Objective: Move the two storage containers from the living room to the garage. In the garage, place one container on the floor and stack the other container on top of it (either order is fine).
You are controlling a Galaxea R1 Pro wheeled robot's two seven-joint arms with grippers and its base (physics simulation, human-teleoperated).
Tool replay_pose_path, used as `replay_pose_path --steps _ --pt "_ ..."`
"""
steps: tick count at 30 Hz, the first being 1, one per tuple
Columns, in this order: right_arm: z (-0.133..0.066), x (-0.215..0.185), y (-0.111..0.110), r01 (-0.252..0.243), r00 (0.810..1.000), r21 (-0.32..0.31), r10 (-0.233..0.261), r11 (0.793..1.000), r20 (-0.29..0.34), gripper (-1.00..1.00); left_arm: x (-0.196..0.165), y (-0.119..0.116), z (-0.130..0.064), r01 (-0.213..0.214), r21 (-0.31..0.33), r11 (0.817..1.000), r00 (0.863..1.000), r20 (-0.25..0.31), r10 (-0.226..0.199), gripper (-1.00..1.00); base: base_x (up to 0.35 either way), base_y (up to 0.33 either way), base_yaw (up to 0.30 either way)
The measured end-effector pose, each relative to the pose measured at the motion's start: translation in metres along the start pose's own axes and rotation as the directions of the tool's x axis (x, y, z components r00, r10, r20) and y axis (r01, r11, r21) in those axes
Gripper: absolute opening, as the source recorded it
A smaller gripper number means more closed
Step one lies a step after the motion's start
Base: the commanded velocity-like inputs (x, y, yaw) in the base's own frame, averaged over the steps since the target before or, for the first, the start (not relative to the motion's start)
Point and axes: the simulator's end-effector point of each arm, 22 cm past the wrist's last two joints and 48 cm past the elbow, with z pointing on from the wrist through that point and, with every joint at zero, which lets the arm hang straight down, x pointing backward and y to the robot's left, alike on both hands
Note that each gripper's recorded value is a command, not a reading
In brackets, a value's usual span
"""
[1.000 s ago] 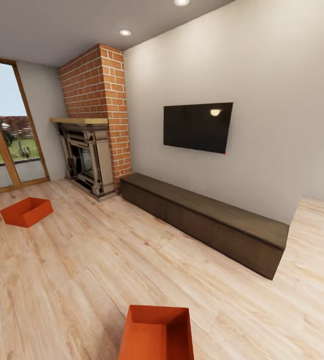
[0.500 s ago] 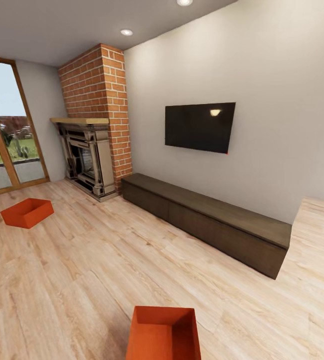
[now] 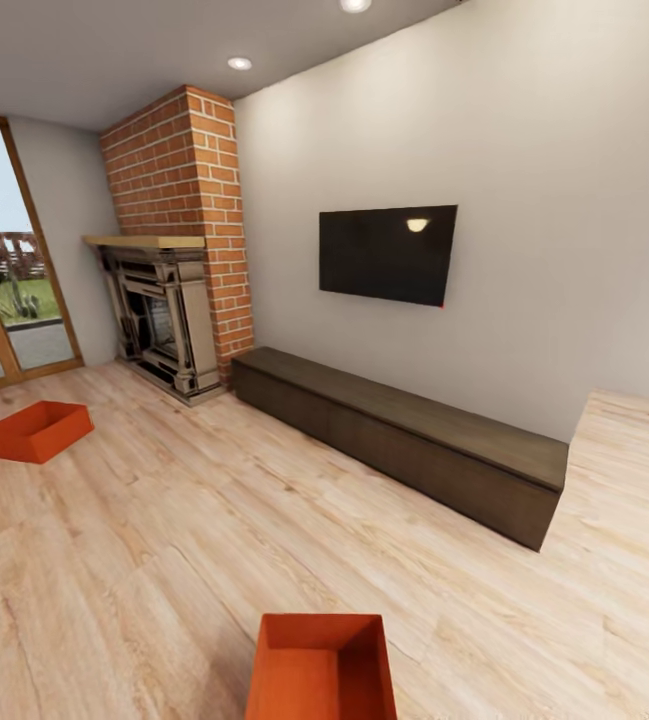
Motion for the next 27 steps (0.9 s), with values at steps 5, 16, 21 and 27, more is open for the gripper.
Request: replay_pose_path --steps 5,16,21,27 --pt "0.0000 0.0000 0.0000 0.000 1.000 0.000 0.000 1.000 0.000 1.00 0.0000 0.0000 0.0000 0.000 0.000 1.000 1.000 0.000 0.000 1.00 0.000 0.000 -0.122" --pt "0.0000 0.0000 0.0000 0.000 1.000 0.000 0.000 1.000 0.000 1.00 -0.0004 0.0011 0.0001 0.000 -0.001 1.000 1.000 0.001 0.000 1.00 0.000 0.000 -0.017" --pt "0.0000 0.0000 0.0000 0.000 1.000 0.000 0.000 1.000 0.000 1.00 -0.0004 0.0011 0.0001 0.000 -0.001 1.000 1.000 0.001 0.000 1.00 0.000 0.000 -0.001" --pt "0.0000 -0.0004 0.0000 0.000 1.000 0.000 0.000 1.000 0.001 1.00 -0.0005 0.0020 0.0001 0.000 -0.002 1.000 1.000 0.000 0.000 1.00 0.000 0.000 0.000"
